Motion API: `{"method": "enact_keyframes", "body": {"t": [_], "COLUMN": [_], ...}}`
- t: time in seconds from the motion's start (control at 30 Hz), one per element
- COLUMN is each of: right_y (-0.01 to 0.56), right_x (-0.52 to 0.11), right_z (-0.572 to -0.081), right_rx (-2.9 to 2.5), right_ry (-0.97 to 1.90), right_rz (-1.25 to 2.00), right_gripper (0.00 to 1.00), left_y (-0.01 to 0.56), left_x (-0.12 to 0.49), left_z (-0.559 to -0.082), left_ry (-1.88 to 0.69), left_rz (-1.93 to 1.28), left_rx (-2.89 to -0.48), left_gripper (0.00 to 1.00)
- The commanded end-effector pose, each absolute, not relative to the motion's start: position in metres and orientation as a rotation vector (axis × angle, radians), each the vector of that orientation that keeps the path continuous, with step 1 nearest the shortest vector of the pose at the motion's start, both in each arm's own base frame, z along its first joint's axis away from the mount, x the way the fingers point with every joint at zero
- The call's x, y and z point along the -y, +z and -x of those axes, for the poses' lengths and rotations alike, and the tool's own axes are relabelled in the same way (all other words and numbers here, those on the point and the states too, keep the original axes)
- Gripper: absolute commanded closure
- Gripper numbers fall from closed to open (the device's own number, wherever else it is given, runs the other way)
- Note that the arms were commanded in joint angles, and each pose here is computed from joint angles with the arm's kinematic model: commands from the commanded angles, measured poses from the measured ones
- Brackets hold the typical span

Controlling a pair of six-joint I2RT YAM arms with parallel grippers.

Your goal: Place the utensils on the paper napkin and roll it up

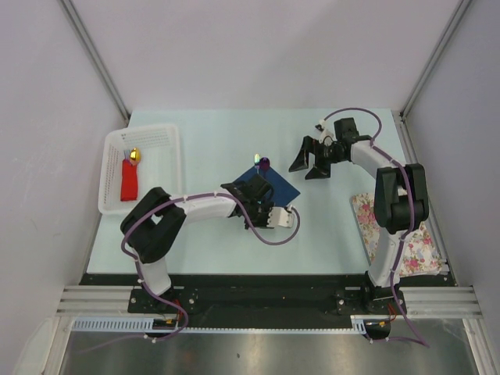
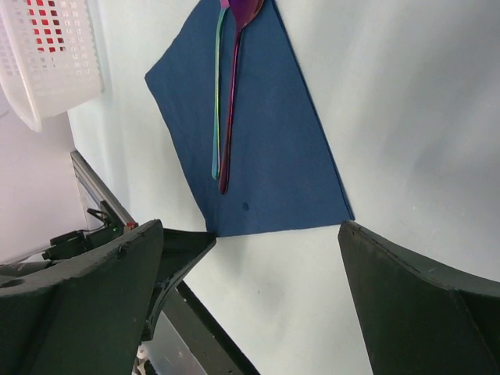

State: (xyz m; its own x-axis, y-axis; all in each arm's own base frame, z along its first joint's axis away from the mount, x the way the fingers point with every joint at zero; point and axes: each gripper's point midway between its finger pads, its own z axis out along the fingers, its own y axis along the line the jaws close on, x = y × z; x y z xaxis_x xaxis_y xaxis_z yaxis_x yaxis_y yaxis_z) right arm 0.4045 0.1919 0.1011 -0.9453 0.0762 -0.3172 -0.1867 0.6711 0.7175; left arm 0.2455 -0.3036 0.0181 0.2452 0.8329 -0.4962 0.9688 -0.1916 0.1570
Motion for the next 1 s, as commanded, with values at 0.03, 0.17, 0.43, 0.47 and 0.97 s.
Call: {"method": "enact_keyframes", "body": {"t": [0.03, 0.17, 0.43, 0.47, 0.97], "right_y": [0.115, 0.113, 0.112, 0.113, 0.105], "right_x": [-0.194, -0.195, -0.195, -0.196, -0.213], "right_z": [-0.416, -0.414, -0.406, -0.404, -0.364], "right_rx": [-2.521, -2.529, -2.554, -2.553, -2.586], "right_ry": [1.172, 1.176, 1.189, 1.198, 1.344], "right_rz": [0.109, 0.109, 0.143, 0.152, 0.152], "right_gripper": [0.0, 0.0, 0.0, 0.0, 0.31], "left_y": [0.028, 0.036, 0.059, 0.06, 0.073], "left_x": [0.315, 0.321, 0.335, 0.335, 0.332], "left_z": [-0.22, -0.205, -0.183, -0.184, -0.238], "left_ry": [-0.558, -0.64, -0.806, -0.809, -0.817], "left_rz": [-2.135, -2.131, -2.104, -2.102, -1.994], "left_rx": [-1.624, -1.625, -1.665, -1.673, -1.755], "left_gripper": [1.0, 1.0, 1.0, 1.0, 1.0]}}
